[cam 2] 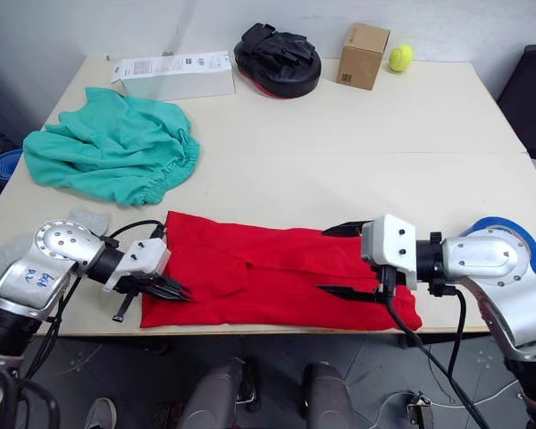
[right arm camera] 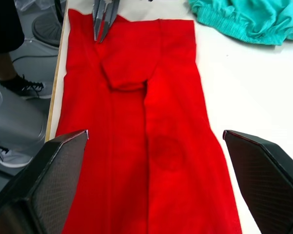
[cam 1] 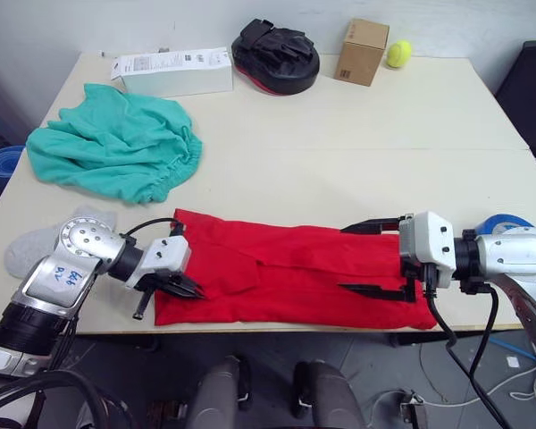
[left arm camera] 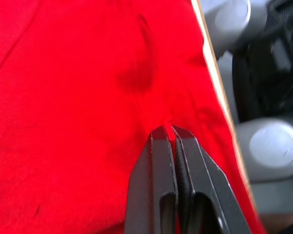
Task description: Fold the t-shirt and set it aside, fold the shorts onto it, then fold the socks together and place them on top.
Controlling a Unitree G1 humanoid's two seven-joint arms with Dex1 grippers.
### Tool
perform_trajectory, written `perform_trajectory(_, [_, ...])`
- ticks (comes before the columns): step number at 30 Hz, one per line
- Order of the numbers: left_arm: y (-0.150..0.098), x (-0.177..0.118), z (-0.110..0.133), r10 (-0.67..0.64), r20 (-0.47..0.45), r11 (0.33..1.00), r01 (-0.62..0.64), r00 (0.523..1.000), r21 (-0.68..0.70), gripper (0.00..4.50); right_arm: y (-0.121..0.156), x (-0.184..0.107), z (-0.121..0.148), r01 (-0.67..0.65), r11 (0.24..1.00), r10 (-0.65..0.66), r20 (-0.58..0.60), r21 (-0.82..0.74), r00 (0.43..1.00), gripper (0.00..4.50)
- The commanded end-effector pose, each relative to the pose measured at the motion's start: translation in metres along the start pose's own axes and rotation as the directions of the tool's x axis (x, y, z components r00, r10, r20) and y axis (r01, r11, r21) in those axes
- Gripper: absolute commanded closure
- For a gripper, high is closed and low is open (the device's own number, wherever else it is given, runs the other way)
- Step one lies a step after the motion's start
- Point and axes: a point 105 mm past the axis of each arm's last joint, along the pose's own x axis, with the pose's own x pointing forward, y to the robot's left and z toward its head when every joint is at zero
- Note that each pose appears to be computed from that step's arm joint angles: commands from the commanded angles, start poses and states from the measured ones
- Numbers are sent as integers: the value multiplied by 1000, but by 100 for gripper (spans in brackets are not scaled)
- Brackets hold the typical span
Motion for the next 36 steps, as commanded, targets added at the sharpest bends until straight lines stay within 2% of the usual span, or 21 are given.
perform_trajectory(1, [5, -10, -5, 42, -28, 999, -41, 999, 21, 446, 2, -1, -2, -13, 1000, 13, -11, -25, 1000, 0])
perform_trajectory(7, [12, -15, -2, 77, 16, 997, -76, 997, -21, 446, -1, -1, -7, -4, 1000, 4, -20, -15, 1000, 0])
perform_trajectory(10, [6, -18, 1, 53, 58, 997, -49, 997, -65, 446, -1, -3, -10, 1, 1000, -1, -32, -7, 999, 0])
perform_trajectory(13, [-4, -27, 1, 17, 72, 995, -10, 997, -102, 388, -4, -8, -16, 27, 999, -26, -48, 18, 999, 0])
perform_trajectory(15, [-7, -34, 4, 11, 101, 990, 3, 995, -143, 326, -7, -10, -17, 50, 998, -49, -47, 37, 998, 0])
perform_trajectory(18, [-15, -53, 17, -16, 169, 972, 55, 986, -228, 231, -14, -12, -17, 101, 991, -98, -35, 93, 995, 0])
perform_trajectory(20, [-14, -64, 32, -4, 246, 963, 71, 969, -261, 170, -19, -12, -17, 134, 983, -132, -27, 128, 991, 0])
perform_trajectory(21, [-5, -68, 40, 44, 290, 957, 43, 956, -287, 142, -22, -10, -16, 153, 976, -152, -20, 155, 988, 0])
perform_trajectory(22, [7, -69, 46, 108, 319, 949, -2, 942, -315, 138, -25, -8, -16, 174, 967, -175, -12, 184, 984, 18])
perform_trajectory(24, [31, -65, 52, 226, 340, 927, -94, 913, -363, 137, -29, -3, -18, 207, 950, -212, -6, 235, 977, 63])
perform_trajectory(25, [44, -58, 51, 288, 329, 917, -160, 899, -366, 137, -30, 1, -20, 223, 942, -229, -9, 252, 973, 101])
perform_trajectory(26, [53, -52, 50, 337, 318, 909, -218, 886, -357, 155, -30, 5, -23, 236, 936, -241, -15, 259, 970, 131])
perform_trajectory(28, [56, -34, 46, 336, 300, 917, -237, 893, -320, 194, -30, 14, -29, 260, 926, -262, -30, 274, 965, 195])
perform_trajectory(31, [58, -11, 34, 336, 250, 922, -262, 908, -286, 288, -30, 28, -37, 283, 914, -283, -42, 289, 958, 303])
perform_trajectory(34, [62, 9, 15, 347, 161, 919, -301, 924, -257, 393, -26, 44, -52, 280, 925, -265, -92, 258, 960, 422])
perform_trajectory(35, [63, 13, 9, 349, 135, 917, -308, 927, -252, 425, -25, 49, -59, 284, 926, -261, -120, 249, 958, 450])
perform_trajectory(36, [64, 16, 4, 351, 115, 915, -314, 929, -252, 448, -24, 53, -67, 294, 925, -264, -149, 242, 953, 450])
